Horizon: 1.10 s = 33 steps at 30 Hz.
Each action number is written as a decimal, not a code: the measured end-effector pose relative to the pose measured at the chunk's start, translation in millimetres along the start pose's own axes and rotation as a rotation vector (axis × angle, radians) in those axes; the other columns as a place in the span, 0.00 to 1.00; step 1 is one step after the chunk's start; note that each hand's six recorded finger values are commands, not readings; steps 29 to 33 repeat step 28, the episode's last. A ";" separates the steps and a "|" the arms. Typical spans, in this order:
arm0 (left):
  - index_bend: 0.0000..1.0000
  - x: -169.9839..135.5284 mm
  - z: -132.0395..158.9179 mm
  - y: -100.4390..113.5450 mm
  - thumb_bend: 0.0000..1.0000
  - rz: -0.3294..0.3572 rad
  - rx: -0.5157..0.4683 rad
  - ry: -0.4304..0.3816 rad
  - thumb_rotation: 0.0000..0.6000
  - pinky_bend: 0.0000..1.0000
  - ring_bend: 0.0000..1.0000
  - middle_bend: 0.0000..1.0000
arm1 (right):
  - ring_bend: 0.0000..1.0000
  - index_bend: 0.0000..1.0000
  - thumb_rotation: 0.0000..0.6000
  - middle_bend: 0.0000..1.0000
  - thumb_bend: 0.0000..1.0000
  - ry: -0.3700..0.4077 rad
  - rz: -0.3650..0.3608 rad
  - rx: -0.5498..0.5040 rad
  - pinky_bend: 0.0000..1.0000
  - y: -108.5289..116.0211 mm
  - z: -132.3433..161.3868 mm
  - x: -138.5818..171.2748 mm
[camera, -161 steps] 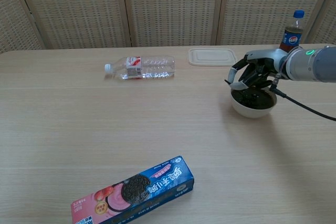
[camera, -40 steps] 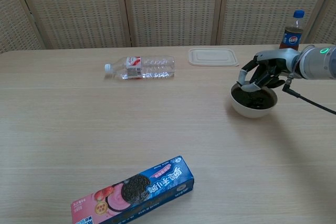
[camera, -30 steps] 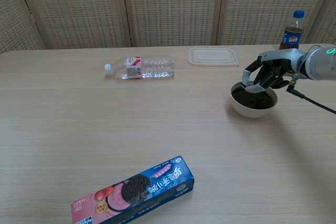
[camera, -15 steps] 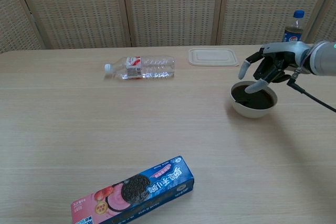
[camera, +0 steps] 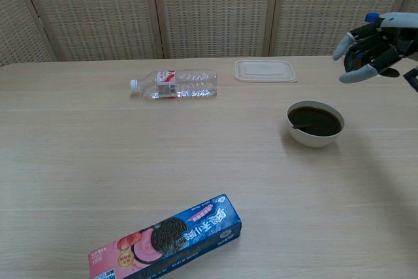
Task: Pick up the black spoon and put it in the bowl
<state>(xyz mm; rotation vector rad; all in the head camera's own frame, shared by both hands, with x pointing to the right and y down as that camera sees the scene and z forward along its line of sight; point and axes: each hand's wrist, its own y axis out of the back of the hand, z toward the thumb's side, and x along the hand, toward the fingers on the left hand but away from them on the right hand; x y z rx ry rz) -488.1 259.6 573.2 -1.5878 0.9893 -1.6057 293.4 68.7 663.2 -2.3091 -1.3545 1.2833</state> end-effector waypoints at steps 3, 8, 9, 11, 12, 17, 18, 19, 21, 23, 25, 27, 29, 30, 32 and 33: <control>0.00 0.7 0.3 2.8 0.45 0.011 0.005 -0.001 1.00 0.00 0.00 0.00 | 0.53 0.48 1.00 0.54 0.18 0.011 -0.081 0.061 0.70 13.6 -5.3 17.2; 0.00 2.4 2.4 10.3 0.45 0.044 0.014 -0.011 1.00 0.00 0.00 0.00 | 0.44 0.48 1.00 0.47 0.23 0.024 -0.235 0.210 0.59 33.3 -15.8 52.1; 0.00 2.4 4.4 11.8 0.45 0.051 0.016 -0.019 1.00 0.00 0.00 0.00 | 0.42 0.48 1.00 0.45 0.23 0.024 -0.261 0.244 0.56 36.0 -18.0 59.1; 0.00 1.9 9.1 14.0 0.45 0.063 0.017 -0.037 1.00 0.00 0.00 0.00 | 0.37 0.48 1.00 0.41 0.23 0.021 -0.317 0.344 0.47 39.9 -24.8 78.2; 0.00 1.2 12.2 15.3 0.45 0.071 0.017 -0.048 1.00 0.00 0.00 0.00 | 0.33 0.47 1.00 0.38 0.23 0.018 -0.339 0.387 0.42 40.6 -27.9 87.2; 0.00 -0.8 17.8 16.0 0.45 0.084 0.020 -0.067 1.00 0.00 0.00 0.00 | 0.15 0.38 1.00 0.24 0.23 -0.022 -0.374 0.567 0.19 31.4 -47.7 132.6; 0.00 -1.2 18.7 15.9 0.45 0.086 0.022 -0.070 1.00 0.00 0.00 0.00 | 0.13 0.37 1.00 0.22 0.23 -0.030 -0.372 0.583 0.17 29.8 -50.0 137.2; 0.00 -1.5 19.3 15.9 0.45 0.087 0.023 -0.072 1.00 0.00 0.00 0.00 | 0.12 0.36 1.00 0.21 0.23 -0.041 -0.368 0.600 0.16 28.1 -52.8 142.3; 0.00 -2.2 20.9 16.1 0.45 0.093 0.026 -0.078 1.00 0.00 0.00 0.00 | 0.10 0.35 1.00 0.20 0.23 -0.059 -0.360 0.621 0.13 25.5 -56.6 148.8; 0.00 -3.1 23.0 16.2 0.45 0.100 0.026 -0.087 1.00 0.00 0.00 0.00 | 0.09 0.35 1.00 0.19 0.23 -0.084 -0.349 0.640 0.12 22.7 -61.6 156.9; 0.00 -4.6 26.0 15.2 0.45 0.104 0.025 -0.101 1.00 0.00 0.00 0.00 | 0.09 0.35 1.00 0.19 0.23 -0.112 -0.343 0.646 0.12 20.2 -66.6 166.5; 0.00 -5.7 27.6 13.7 0.45 0.101 0.030 -0.107 1.00 0.00 0.00 0.00 | 0.09 0.35 1.00 0.19 0.23 -0.133 -0.343 0.645 0.12 18.7 -70.6 173.9; 0.00 -5.9 28.7 13.2 0.45 0.099 0.032 -0.110 1.00 0.00 0.00 0.00 | 0.09 0.35 1.00 0.19 0.23 -0.145 -0.343 0.644 0.12 17.7 -73.2 178.0; 0.00 -5.9 28.7 13.2 0.45 0.099 0.032 -0.110 1.00 0.00 0.00 0.00 | 0.09 0.35 1.00 0.19 0.23 -0.145 -0.343 0.644 0.12 17.7 -73.2 178.0; 0.00 -5.9 28.7 13.2 0.45 0.099 0.032 -0.110 1.00 0.00 0.00 0.00 | 0.09 0.35 1.00 0.19 0.23 -0.145 -0.343 0.644 0.12 17.7 -73.2 178.0; 0.00 -5.9 28.7 13.2 0.45 0.099 0.032 -0.110 1.00 0.00 0.00 0.00 | 0.09 0.35 1.00 0.19 0.23 -0.145 -0.343 0.644 0.12 17.7 -73.2 178.0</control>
